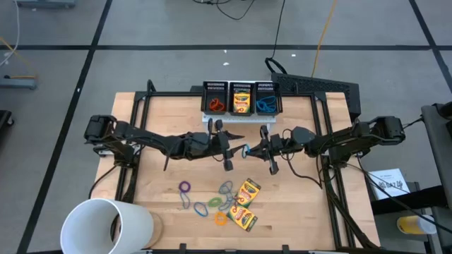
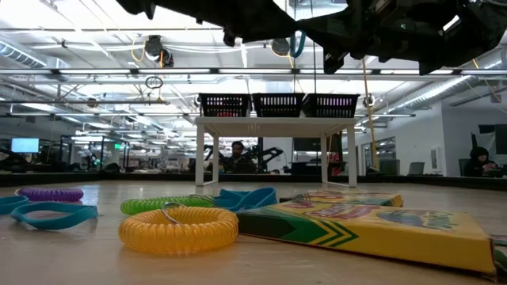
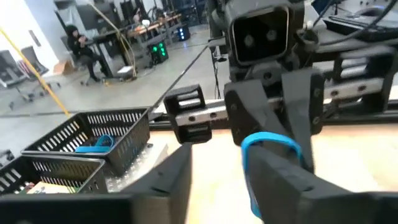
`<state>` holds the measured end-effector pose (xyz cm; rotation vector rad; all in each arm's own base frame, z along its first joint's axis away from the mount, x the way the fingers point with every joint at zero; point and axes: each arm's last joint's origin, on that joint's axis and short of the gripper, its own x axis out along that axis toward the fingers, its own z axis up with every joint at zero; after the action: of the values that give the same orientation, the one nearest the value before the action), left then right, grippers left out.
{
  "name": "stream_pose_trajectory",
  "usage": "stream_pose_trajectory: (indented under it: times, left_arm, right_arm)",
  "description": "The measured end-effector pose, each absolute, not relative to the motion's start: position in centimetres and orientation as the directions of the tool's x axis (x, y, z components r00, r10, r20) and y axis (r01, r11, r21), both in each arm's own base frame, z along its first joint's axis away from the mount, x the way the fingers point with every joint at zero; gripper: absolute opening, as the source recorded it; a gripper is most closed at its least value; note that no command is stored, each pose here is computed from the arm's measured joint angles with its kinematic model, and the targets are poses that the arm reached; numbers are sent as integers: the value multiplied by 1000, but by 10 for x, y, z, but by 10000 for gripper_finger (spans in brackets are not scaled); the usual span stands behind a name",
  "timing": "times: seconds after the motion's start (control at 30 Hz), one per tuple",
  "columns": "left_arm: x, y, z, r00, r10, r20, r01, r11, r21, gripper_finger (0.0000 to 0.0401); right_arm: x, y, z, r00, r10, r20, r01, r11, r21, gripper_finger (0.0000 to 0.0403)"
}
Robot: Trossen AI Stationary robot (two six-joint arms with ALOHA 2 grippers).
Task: Pick & Place Office Desk Supplies
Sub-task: Put the blue rubber band into the right black bin on the shelf
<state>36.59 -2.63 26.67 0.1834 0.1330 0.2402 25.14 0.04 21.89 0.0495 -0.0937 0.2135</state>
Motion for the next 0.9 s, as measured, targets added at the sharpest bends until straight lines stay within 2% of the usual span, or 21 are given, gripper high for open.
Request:
stream_pose_trajectory:
  times: [0.17,0.33,0.53,0.7,0.8,0.9]
  left_arm:
    - [362,-30,283,953,231,-197,-202,967,156,225]
    - [348,-36,301,940,213,-265,-176,972,155,259]
    - [314,-39,328,931,189,-312,-151,978,143,270]
    - [293,-36,336,927,164,-338,-120,982,149,271]
    - [281,-30,327,916,180,-359,-132,979,155,271]
    - [272,-20,309,902,218,-373,-183,975,127,271]
  right_arm:
    - [251,-4,218,977,194,88,-199,979,44,1]
    - [251,-11,217,984,165,67,-171,982,82,1]
    - [243,-27,225,994,98,47,-105,981,162,1]
    - [241,-37,250,998,56,-34,-50,986,160,0]
    - [243,-42,269,994,29,-102,-16,992,122,0]
    - [243,-50,284,984,-60,-170,71,996,58,0]
